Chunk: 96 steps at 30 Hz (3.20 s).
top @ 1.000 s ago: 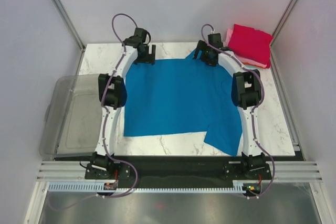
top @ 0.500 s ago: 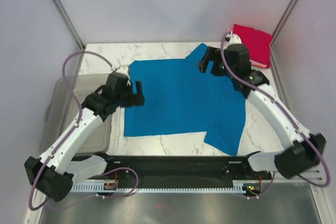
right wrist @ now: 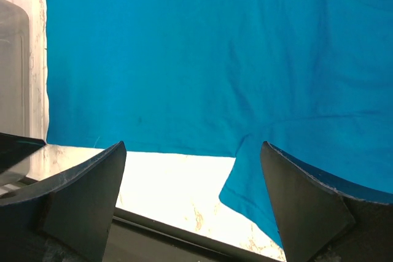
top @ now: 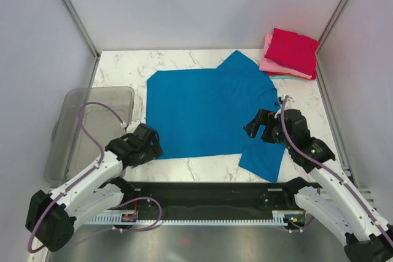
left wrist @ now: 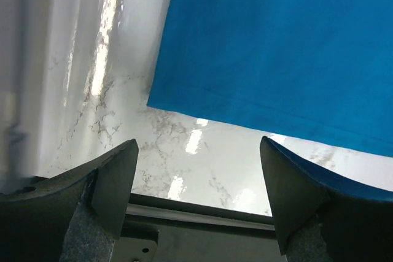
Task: Fold and stack the t-shirts
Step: Flatten the tshirt out, then fold the tshirt
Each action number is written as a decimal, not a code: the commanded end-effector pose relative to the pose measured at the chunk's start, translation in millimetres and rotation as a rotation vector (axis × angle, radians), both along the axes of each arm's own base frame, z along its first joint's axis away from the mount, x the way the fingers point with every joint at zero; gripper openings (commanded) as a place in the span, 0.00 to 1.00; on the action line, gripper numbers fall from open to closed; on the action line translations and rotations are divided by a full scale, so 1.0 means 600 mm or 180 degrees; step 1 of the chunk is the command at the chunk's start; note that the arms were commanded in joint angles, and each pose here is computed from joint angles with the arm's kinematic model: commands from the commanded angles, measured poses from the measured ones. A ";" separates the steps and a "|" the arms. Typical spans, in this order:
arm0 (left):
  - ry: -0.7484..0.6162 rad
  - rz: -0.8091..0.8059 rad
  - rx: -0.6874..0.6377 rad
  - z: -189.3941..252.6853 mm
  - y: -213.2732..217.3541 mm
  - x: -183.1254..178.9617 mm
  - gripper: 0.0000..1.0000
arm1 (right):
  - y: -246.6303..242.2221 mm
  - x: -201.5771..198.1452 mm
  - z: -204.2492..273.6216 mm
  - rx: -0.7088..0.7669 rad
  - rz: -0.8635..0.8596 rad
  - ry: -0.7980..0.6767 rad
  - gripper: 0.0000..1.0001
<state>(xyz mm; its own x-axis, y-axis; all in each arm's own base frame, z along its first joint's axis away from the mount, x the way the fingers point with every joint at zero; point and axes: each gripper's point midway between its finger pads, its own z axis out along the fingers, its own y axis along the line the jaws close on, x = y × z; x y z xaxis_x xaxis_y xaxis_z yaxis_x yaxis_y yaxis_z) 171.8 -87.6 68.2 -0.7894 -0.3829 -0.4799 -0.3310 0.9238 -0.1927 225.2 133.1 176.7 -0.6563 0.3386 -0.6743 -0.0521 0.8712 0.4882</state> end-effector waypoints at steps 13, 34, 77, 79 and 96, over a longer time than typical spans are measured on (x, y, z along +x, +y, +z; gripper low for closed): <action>0.0052 0.0605 0.0016 -0.102 0.013 0.029 0.70 | -0.010 -0.034 -0.014 0.0101 -0.0063 0.0108 0.98; -0.0762 0.0285 -0.0251 -0.001 0.021 0.121 0.02 | -0.088 -0.097 -0.164 -0.0758 -0.1549 0.1089 0.96; -0.0977 -0.0028 -0.0642 0.052 -0.006 0.092 0.02 | -0.010 -0.148 -0.177 -0.0819 -0.1306 0.1173 0.00; -0.0994 -0.0092 -0.0680 0.075 -0.012 0.093 0.02 | -0.013 -0.131 -0.147 -0.0874 -0.1293 0.0970 0.00; -0.0575 -0.0175 -0.0246 0.096 0.011 0.159 0.02 | -0.044 0.089 0.017 -0.1321 -0.1233 0.0156 0.00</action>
<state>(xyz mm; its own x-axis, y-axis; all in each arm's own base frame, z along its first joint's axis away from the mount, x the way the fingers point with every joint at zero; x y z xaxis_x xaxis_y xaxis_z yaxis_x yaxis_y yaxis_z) 256.4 -88.8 119.1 -0.7014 -0.4326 -0.5665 -0.2631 0.8958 -0.3583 246.1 100.4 160.9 -0.5901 0.3486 -0.7282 0.4169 0.9040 0.0949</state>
